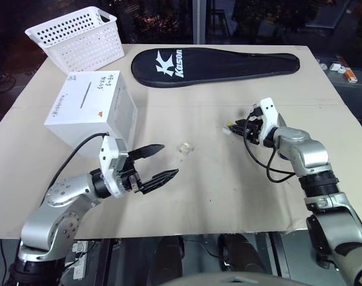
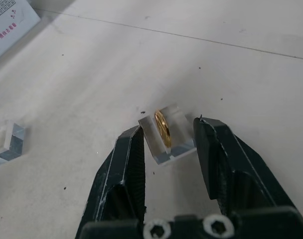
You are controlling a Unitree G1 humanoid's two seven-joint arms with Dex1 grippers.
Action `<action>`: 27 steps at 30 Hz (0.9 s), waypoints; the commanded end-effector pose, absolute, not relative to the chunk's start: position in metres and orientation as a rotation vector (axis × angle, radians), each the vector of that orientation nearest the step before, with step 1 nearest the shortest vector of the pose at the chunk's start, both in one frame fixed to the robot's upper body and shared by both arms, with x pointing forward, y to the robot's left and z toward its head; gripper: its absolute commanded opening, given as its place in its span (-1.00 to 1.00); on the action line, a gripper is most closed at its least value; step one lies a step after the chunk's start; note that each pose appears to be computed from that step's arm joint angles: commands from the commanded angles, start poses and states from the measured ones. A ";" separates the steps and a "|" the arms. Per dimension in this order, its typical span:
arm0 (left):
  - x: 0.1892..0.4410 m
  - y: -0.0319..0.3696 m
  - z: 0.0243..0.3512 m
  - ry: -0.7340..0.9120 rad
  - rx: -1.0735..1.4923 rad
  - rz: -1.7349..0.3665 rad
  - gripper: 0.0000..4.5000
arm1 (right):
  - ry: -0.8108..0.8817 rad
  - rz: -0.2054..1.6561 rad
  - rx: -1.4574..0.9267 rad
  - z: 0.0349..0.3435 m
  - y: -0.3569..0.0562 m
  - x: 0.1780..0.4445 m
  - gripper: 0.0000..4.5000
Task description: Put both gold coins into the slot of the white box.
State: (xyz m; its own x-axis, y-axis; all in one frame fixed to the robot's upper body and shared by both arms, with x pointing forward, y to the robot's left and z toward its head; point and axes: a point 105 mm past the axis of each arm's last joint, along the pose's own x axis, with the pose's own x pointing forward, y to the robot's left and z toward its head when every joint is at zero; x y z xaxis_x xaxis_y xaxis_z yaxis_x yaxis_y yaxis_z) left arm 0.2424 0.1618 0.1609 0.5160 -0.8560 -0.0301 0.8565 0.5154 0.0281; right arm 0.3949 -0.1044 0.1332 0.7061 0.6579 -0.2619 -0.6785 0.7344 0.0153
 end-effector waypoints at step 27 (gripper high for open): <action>0.256 0.148 0.209 -0.069 -0.092 -1.036 1.00 | 0.112 0.862 0.042 0.190 -0.102 0.374 -0.96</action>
State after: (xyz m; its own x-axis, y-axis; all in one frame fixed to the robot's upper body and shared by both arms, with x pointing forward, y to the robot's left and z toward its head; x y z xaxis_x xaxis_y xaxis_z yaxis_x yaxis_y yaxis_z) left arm 0.2545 0.1501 0.1963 0.5232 -0.8492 0.0717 0.8522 0.5215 -0.0417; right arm 0.3849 -0.0997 0.1623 0.6663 0.7279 -0.1616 -0.7263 0.6827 0.0802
